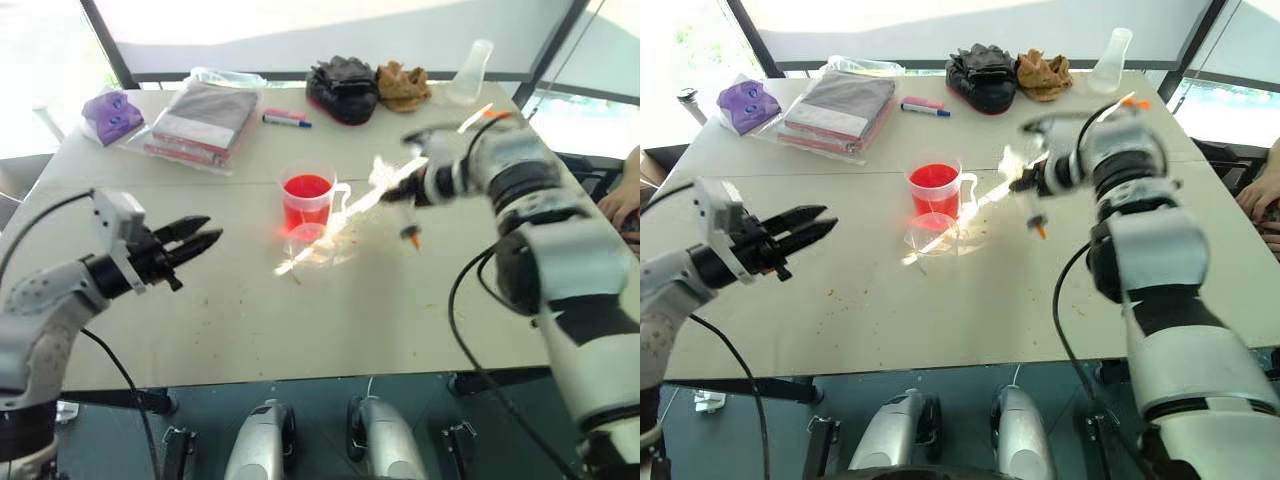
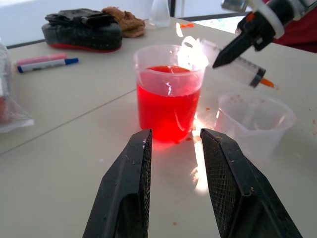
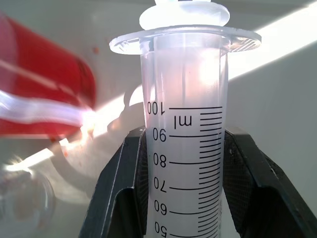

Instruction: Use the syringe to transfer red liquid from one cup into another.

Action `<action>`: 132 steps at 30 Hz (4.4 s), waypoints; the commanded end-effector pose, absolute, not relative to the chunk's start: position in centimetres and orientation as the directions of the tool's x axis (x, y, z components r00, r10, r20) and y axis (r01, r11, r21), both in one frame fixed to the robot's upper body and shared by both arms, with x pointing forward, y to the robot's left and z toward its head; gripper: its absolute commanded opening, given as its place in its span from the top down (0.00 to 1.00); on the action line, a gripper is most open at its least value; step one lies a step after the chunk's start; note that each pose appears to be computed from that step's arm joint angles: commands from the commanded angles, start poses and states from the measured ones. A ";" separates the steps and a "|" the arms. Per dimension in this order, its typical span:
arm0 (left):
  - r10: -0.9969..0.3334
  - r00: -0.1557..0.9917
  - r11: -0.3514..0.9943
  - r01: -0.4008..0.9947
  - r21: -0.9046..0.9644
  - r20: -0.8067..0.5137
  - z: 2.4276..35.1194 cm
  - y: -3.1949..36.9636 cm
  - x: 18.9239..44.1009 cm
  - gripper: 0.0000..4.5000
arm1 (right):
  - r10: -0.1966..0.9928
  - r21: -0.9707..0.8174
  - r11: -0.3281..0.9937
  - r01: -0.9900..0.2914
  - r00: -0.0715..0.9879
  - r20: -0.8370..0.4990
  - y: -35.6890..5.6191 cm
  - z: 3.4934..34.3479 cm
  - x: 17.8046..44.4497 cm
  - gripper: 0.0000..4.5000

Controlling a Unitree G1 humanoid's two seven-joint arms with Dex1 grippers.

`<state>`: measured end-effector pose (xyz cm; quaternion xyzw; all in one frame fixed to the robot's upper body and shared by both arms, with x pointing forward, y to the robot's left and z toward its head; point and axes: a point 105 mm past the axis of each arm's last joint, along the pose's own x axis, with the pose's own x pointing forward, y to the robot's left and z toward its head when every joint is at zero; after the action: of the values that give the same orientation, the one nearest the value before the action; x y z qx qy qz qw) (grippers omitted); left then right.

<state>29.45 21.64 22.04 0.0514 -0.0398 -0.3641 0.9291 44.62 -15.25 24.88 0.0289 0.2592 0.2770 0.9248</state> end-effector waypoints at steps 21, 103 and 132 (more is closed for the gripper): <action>-0.801 0.480 0.589 0.740 0.326 0.357 38.7 18.8 38.8 0.64 | 0.821 -0.244 0.477 -0.844 0.329 0.467 1.1 33.4 38.8 0.68; -0.772 0.403 0.581 0.760 0.289 0.493 40.6 11.8 41.1 0.64 | 0.877 -0.172 0.444 -0.879 0.387 0.286 4.5 21.7 38.3 0.68; -0.850 0.510 0.521 0.777 0.355 0.131 32.4 18.8 39.2 0.64 | 0.741 -0.145 0.587 -0.797 0.456 0.492 0.6 30.1 40.6 0.68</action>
<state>40.23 18.66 29.62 0.1063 -0.1035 -0.4768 0.8664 41.33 0.34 28.06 0.0517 -0.2265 0.4454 0.8646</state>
